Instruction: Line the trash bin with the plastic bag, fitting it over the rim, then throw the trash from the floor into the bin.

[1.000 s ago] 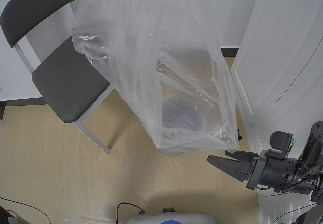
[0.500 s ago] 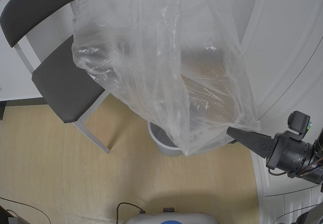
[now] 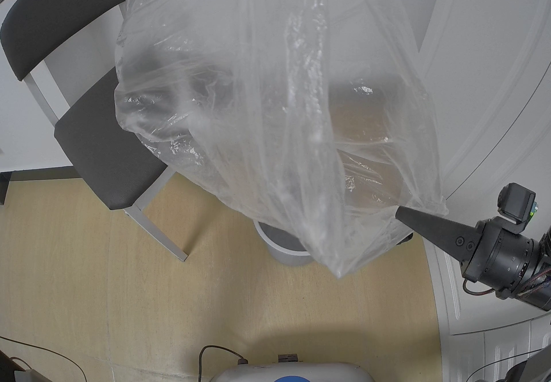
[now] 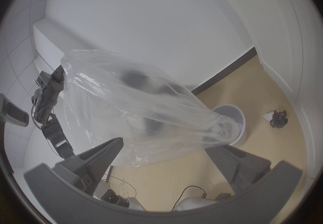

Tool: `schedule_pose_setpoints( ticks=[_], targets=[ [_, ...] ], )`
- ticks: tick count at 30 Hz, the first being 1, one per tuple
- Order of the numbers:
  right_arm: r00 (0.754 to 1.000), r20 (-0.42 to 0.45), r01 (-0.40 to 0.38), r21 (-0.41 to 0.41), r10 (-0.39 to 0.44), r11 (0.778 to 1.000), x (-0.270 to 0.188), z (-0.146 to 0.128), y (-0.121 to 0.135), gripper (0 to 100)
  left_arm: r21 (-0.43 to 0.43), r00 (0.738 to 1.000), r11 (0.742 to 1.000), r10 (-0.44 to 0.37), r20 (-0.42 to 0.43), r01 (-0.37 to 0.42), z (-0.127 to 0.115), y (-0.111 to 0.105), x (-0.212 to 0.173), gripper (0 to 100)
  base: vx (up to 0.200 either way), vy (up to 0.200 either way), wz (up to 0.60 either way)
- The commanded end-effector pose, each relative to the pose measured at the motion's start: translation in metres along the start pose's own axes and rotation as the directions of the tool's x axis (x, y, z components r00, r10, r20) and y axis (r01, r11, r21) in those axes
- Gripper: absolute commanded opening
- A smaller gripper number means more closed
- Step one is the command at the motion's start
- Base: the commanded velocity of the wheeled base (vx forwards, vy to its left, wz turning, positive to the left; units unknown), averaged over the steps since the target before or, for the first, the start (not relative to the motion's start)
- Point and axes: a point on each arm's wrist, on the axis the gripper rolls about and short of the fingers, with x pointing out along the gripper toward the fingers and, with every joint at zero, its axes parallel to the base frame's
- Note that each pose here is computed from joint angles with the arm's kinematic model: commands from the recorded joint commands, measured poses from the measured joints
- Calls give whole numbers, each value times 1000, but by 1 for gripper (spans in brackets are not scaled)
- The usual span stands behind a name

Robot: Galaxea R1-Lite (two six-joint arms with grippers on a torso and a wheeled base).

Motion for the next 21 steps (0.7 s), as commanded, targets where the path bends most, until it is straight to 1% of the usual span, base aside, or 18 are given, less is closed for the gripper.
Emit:
schedule_pose_setpoints(
  ticks=[1,2,8,9,10,11,12,15,21],
  targets=[
    [1000,-4,22,12,-22,1000,4,0,-4,100,-5,1000,1000,-12,2,12,1,-3,-1,0,0,0,0],
    [1000,-4,22,12,-22,1000,4,0,-4,100,-5,1000,1000,-12,2,12,1,-3,-1,0,0,0,0],
    [996,-22,90,26,-89,996,19,-2,-16,100,-11,1000,1000,-15,8,15,2,-3,-2,0,0,0,0],
    [996,-25,92,26,-91,995,19,-2,-16,100,-11,1000,1000,-15,8,15,2,-3,-2,0,0,0,0],
    [993,-31,117,27,-116,993,22,-1,-20,100,-11,1000,1000,-15,7,15,2,-3,-2,0,0,0,0],
    [992,-32,119,28,-118,992,22,-1,-20,100,-10,1000,1000,-15,7,15,2,-3,-2,0,0,0,0],
    [990,-36,139,35,-138,990,23,2,-22,100,-13,1000,1000,-16,8,16,2,-4,-3,0,0,0,0],
    [987,-36,157,72,-154,985,24,5,-24,100,-13,1000,1000,-16,8,16,2,-4,-3,0,0,0,0],
    [983,-24,183,80,-181,980,24,11,-34,100,-15,1000,1000,-13,12,13,2,-4,-3,0,0,0,0]
  ],
)
